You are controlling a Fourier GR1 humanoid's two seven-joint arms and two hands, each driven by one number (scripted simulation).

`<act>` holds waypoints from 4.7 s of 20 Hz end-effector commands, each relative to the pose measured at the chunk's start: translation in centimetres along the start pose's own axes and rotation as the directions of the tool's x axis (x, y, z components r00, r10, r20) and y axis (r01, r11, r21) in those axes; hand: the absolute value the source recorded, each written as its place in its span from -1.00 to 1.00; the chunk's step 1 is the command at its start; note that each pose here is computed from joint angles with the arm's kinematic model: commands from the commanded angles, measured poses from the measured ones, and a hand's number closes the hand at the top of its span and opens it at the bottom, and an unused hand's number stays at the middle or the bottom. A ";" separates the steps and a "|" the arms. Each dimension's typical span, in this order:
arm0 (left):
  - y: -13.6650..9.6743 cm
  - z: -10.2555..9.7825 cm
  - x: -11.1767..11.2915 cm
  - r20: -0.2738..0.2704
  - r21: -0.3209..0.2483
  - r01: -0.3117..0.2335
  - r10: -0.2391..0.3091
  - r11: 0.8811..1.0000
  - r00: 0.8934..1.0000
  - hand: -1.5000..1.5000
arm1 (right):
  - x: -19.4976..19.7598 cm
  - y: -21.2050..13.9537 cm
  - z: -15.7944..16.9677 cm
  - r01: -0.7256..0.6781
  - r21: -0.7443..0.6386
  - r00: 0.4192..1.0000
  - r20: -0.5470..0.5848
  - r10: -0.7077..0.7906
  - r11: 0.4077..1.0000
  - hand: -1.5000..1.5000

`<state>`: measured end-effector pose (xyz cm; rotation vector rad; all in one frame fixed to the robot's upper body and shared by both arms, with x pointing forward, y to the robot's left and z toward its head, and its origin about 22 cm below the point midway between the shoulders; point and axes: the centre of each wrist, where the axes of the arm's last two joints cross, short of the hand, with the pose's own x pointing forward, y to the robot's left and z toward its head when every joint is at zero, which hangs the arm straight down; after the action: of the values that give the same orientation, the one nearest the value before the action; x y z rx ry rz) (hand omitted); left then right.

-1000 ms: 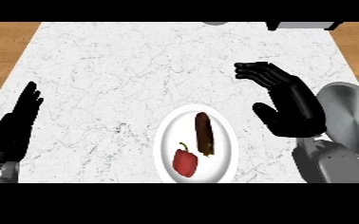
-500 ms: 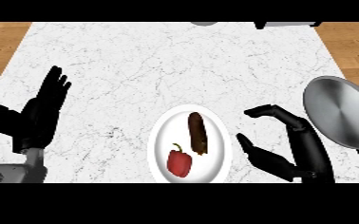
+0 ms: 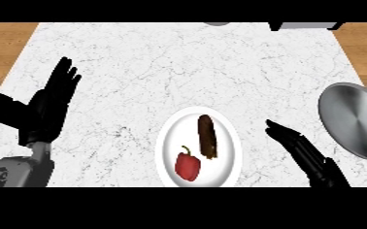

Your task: Pick the bell pepper from the plate and place it in the pan

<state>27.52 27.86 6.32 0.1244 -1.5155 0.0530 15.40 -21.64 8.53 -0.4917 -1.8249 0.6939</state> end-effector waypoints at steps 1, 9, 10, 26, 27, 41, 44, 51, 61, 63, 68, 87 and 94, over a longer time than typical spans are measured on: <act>0.2 0.0 0.3 0.000 -0.020 -0.012 0.012 1.000 1.000 0.00 | 2.9 -1.8 -1.1 -0.122 0.080 0.992 -0.010 0.123 0.989 -1.00; -2.6 -0.5 -0.4 -0.001 -0.052 -0.013 0.013 0.999 1.000 0.00 | 5.4 1.8 -6.0 -0.355 0.306 0.919 -0.061 0.390 0.883 -1.00; -0.9 -0.8 0.4 0.018 -0.013 0.000 0.000 1.000 1.000 0.00 | 7.5 2.4 -4.9 -0.362 0.336 0.913 -0.060 0.403 0.870 -1.00; -0.8 -0.9 0.0 -0.007 -0.014 -0.013 0.012 1.000 1.000 0.00 | 10.1 8.6 -6.0 -0.501 0.682 0.734 0.008 0.679 0.533 -1.00; -0.8 -0.4 -0.5 0.009 -0.027 -0.015 0.015 1.000 1.000 0.00 | 9.8 9.7 -6.8 -0.522 0.670 0.711 0.000 0.703 0.528 -1.00; -1.3 -0.6 0.1 0.001 -0.014 -0.017 0.017 1.000 1.000 0.00 | 13.2 12.0 -7.0 -0.533 0.668 0.692 -0.010 0.722 0.520 -1.00; -2.1 0.4 -1.7 0.012 -0.035 -0.001 0.001 0.999 1.000 0.00 | 12.3 14.5 -7.3 -0.534 0.678 0.665 -0.034 0.746 0.506 -1.00; -1.2 -0.6 1.3 0.005 -0.021 0.004 -0.004 1.000 1.000 0.00 | 9.3 14.9 -9.3 -0.513 0.678 0.677 -0.057 0.734 0.526 -1.00; -1.8 -0.3 -1.2 -0.006 -0.031 -0.011 0.010 0.999 1.000 0.00 | 7.0 18.4 -8.6 -0.504 0.711 0.666 -0.042 0.744 0.491 -1.00; -0.1 -0.8 -1.6 0.004 -0.017 -0.009 0.009 1.000 1.000 0.00 | 6.5 16.9 -10.8 -0.513 0.701 0.672 -0.031 0.740 0.495 -1.00; -1.4 0.8 -0.8 0.000 -0.032 -0.018 0.018 0.999 1.000 0.00 | 6.0 18.1 -10.5 -0.468 0.705 0.704 -0.067 0.708 0.532 -1.00; 0.8 0.8 0.0 0.007 -0.023 0.003 -0.003 1.000 1.000 0.00 | 2.3 21.5 -10.5 -0.467 0.673 0.780 0.007 0.626 0.574 1.00; 0.3 0.4 -0.6 -0.005 0.025 -0.013 0.013 1.000 1.000 0.00 | -4.9 10.8 -4.3 -0.369 0.634 0.752 -0.226 0.619 0.679 1.00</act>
<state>27.10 27.82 5.53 0.1166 -1.5123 0.0619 23.02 -9.25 -0.25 -0.6680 -1.0561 1.4269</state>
